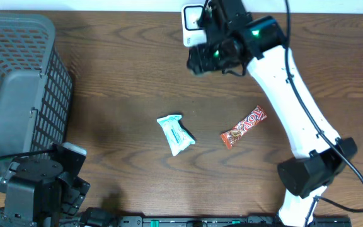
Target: Scan the item barcode
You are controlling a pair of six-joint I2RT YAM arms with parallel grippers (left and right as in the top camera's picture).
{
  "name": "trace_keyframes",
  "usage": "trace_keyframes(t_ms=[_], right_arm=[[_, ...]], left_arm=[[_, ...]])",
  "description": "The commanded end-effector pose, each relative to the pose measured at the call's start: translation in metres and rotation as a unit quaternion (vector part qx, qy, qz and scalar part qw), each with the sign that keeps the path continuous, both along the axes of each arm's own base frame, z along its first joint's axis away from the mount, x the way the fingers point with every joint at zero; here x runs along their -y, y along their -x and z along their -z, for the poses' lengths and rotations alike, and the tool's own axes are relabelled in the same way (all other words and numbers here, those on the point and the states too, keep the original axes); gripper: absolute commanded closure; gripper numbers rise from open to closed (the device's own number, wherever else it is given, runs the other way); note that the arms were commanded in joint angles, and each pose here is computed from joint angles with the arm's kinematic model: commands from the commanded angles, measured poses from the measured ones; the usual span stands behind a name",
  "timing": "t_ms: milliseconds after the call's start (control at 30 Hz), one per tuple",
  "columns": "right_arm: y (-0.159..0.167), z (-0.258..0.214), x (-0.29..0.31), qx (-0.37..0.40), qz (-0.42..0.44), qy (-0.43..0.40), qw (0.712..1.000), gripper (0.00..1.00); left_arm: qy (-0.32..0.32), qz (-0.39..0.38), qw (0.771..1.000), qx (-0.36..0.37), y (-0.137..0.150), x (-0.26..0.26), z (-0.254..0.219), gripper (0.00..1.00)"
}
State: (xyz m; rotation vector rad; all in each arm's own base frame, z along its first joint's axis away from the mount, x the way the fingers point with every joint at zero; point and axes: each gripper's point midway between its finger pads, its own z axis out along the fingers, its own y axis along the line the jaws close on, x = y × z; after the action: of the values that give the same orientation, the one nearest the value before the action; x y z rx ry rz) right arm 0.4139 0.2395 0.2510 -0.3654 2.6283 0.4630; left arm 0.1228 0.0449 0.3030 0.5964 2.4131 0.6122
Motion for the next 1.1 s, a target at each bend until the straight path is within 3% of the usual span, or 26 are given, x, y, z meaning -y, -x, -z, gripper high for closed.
trace_keyframes(t_ms=[0,400,533,833,1067], right_arm=[[-0.036,0.001,0.007,0.076,0.014,0.05,0.996,0.39],[-0.138,0.038,-0.024,0.221,0.001,0.073,0.972,0.4],[-0.168,0.045,-0.024,0.268,0.033,0.082,0.959,0.4],[-0.217,0.065,-0.031,0.359,0.039,0.095,0.928,0.4],[-0.244,0.077,-0.016,0.411,0.099,0.121,0.898,0.4]], left_arm=[[0.004,-0.005,1.0,0.004,0.0,0.0,-0.002,0.02],[0.004,-0.005,1.0,0.004,0.0,0.0,-0.002,0.02],[0.004,-0.005,1.0,0.004,0.0,0.0,-0.002,0.02],[0.004,-0.005,1.0,0.004,0.0,0.0,-0.002,0.02],[0.004,-0.005,1.0,0.004,0.0,0.0,-0.002,0.02]])
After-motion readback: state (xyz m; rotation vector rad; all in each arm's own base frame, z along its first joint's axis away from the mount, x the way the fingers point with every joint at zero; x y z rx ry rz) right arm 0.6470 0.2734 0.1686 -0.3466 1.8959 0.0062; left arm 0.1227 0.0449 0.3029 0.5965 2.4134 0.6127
